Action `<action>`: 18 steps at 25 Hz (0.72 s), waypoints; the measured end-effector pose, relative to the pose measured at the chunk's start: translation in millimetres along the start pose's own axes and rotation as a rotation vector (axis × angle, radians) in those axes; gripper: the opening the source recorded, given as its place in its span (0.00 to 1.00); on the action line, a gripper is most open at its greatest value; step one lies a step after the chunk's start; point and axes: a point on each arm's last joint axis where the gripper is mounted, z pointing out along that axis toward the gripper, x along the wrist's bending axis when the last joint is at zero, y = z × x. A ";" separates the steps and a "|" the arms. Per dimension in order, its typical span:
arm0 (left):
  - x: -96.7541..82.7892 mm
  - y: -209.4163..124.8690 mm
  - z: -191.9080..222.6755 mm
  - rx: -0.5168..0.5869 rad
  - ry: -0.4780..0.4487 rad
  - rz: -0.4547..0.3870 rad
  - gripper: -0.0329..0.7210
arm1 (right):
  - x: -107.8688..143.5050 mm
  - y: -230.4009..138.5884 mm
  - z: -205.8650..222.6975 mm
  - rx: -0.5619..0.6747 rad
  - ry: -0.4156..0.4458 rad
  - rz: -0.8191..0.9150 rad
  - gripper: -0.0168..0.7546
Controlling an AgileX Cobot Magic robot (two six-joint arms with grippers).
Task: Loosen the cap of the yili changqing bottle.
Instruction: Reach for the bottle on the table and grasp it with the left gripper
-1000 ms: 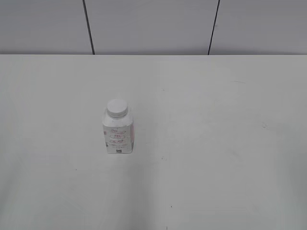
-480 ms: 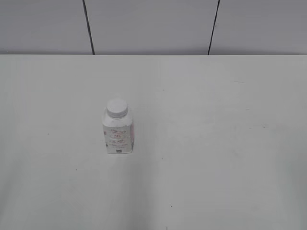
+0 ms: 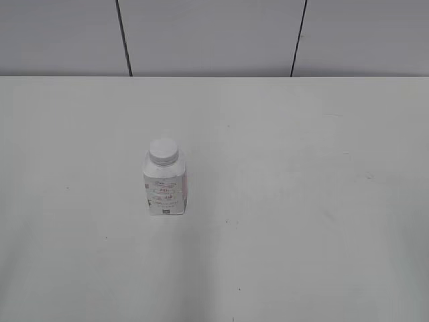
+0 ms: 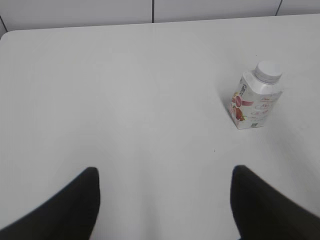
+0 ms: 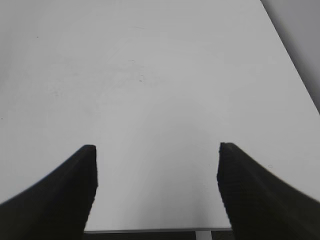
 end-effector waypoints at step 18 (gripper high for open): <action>3.0 47.4 -13.3 -0.453 0.038 0.019 0.71 | 0.0 0.0 0.0 0.000 0.000 0.000 0.78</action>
